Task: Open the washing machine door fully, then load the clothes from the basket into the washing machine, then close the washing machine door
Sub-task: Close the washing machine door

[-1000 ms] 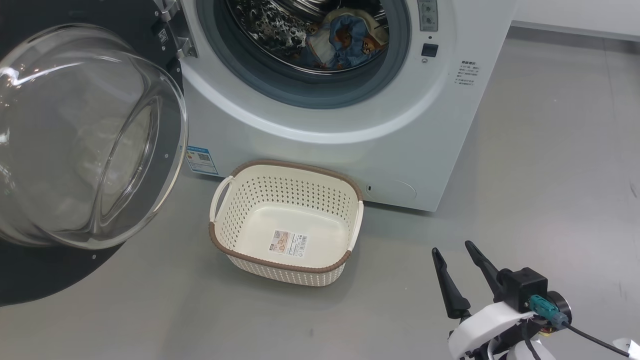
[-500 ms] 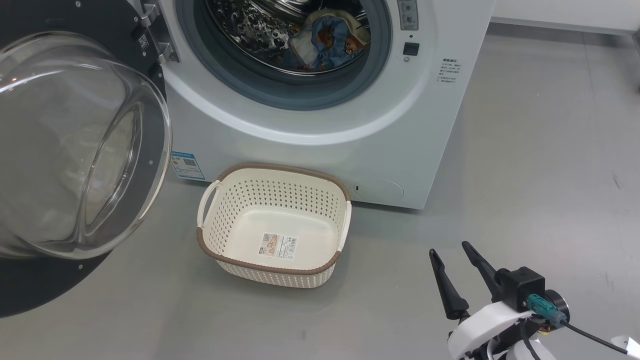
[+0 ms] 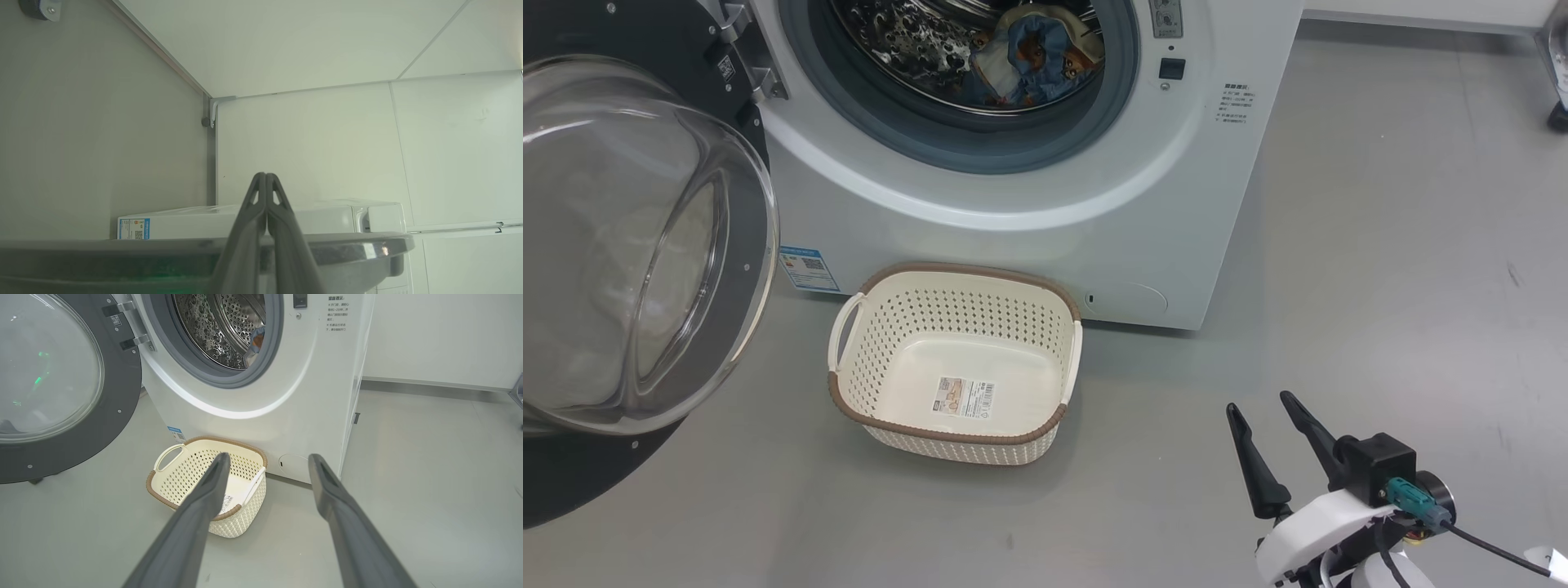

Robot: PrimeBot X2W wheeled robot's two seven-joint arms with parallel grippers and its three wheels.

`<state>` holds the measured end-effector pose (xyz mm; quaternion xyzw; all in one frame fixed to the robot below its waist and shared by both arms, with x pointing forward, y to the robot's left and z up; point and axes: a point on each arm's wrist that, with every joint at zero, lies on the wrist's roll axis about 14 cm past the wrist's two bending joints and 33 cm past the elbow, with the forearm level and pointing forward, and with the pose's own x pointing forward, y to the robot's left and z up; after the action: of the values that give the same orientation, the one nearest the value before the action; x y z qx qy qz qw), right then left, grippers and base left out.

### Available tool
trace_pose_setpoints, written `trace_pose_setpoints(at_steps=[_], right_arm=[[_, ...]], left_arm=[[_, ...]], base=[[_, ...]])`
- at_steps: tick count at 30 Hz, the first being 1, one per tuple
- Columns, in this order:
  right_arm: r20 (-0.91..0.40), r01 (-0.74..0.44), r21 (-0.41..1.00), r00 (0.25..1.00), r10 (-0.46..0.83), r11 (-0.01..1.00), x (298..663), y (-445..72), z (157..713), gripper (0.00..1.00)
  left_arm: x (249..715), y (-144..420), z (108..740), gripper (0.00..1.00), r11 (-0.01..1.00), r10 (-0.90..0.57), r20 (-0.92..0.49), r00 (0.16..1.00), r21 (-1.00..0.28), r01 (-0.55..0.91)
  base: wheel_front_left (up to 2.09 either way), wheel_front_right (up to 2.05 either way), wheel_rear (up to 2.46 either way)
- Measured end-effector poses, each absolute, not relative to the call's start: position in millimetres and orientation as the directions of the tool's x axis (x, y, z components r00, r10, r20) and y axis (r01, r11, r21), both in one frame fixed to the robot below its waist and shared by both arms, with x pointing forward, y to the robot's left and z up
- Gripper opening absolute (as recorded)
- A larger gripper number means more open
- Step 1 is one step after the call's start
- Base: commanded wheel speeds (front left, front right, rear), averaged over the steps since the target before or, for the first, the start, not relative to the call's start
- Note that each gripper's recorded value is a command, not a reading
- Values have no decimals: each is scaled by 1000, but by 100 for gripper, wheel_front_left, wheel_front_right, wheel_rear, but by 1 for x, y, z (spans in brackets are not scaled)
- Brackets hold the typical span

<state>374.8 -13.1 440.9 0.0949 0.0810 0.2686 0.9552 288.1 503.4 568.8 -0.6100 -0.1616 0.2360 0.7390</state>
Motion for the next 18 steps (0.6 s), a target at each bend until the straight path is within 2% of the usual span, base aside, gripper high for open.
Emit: trace_pose_setpoints(at_steps=[18], right_arm=[[-107, -482, 230, 851, 515, 845, 378, -17, 439, 100]], left_arm=[[302, 486, 560, 0, 120, 434, -84, 897, -981, -150]], base=[[0, 0, 0]])
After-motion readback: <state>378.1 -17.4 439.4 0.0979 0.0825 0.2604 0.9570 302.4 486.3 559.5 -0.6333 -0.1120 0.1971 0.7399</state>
